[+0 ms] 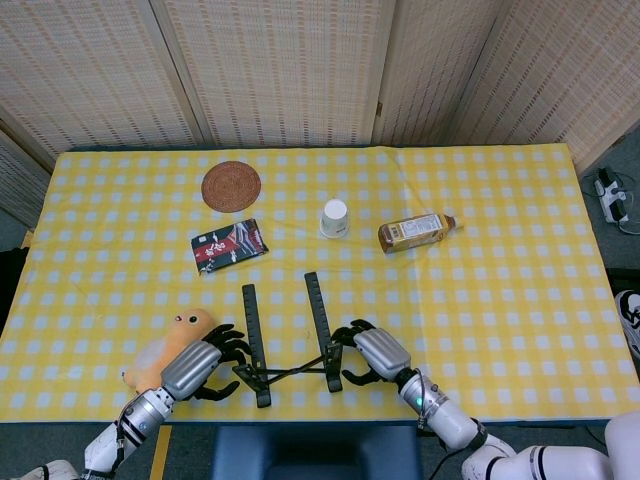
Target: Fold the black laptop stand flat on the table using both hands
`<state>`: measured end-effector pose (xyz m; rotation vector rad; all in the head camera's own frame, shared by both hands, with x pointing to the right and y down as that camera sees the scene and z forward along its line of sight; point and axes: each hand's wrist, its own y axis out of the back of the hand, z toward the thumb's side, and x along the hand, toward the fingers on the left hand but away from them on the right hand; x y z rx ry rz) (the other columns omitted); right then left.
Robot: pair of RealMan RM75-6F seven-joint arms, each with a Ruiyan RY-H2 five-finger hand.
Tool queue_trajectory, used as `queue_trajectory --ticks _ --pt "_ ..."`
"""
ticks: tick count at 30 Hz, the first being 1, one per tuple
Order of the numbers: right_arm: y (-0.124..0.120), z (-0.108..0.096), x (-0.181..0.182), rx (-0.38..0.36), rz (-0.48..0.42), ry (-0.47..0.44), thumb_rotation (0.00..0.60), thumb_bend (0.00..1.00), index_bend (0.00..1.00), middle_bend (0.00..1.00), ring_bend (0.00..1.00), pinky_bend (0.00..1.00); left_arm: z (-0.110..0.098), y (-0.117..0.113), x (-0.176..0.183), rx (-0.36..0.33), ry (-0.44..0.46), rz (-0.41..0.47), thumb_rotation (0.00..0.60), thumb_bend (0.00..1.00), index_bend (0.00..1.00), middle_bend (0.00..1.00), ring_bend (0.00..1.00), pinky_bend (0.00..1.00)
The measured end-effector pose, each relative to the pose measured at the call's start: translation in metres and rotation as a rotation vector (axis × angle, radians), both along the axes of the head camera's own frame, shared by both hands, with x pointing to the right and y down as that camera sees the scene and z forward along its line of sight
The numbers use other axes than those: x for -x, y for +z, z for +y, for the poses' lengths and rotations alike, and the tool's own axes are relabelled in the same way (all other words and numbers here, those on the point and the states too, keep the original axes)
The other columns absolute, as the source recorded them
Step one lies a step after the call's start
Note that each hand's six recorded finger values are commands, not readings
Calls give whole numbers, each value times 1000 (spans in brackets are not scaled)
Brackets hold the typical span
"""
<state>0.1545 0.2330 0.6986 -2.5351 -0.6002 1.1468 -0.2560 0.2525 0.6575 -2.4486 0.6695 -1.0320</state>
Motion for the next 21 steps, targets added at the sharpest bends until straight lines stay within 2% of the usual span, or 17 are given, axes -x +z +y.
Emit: queue_trajectory --ticks 18,21 --pt "2 6 5 15 -13 -9 600 389 512 302 292 122 0 1 1 2 -6 0 600 425 538 335 167 99" --pt "2 7 6 17 -16 -8 600 420 524 312 297 122 0 1 2 1 -7 1 600 425 538 335 167 100"
